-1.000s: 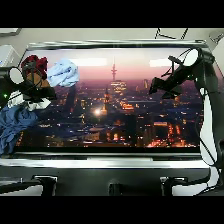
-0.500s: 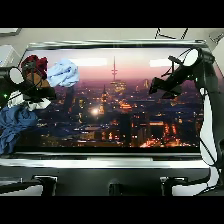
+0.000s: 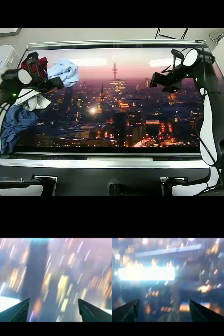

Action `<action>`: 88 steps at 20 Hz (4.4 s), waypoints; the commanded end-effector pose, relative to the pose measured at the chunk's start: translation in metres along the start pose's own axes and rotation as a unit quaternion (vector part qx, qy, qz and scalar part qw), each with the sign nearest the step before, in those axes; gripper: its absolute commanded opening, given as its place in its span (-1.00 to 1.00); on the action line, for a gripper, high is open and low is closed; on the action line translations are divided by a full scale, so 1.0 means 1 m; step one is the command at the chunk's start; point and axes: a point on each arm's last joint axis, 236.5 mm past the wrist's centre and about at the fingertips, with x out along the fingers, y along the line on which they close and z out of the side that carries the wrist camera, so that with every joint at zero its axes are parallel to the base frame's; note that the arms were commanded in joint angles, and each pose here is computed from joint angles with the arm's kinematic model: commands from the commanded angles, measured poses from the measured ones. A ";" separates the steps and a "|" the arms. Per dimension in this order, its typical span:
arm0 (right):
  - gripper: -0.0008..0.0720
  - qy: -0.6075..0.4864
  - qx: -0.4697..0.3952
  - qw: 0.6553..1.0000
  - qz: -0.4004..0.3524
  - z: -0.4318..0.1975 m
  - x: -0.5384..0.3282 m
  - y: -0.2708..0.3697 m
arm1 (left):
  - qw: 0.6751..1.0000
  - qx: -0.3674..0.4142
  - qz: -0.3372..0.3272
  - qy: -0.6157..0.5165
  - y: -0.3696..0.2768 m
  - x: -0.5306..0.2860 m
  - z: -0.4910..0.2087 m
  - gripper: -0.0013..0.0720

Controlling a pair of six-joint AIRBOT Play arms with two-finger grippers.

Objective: Fold the clothes and pants, and hang the long-sleeved shirts on hangers.

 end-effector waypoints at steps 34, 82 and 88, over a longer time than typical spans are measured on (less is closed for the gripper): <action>0.88 -0.377 -0.103 0.913 -0.115 0.029 -0.295 -0.013 | 0.896 0.174 -0.328 -0.245 -0.238 -0.294 0.019 -0.90; -0.86 0.252 0.155 0.947 0.129 -0.267 0.040 -0.081 | 0.938 0.039 -0.285 0.192 -0.147 -0.070 -0.281 -0.90; -0.86 -0.172 -0.018 0.979 0.105 -0.054 -0.180 -0.030 | 0.925 0.084 -0.316 -0.194 -0.150 -0.266 -0.024 -0.90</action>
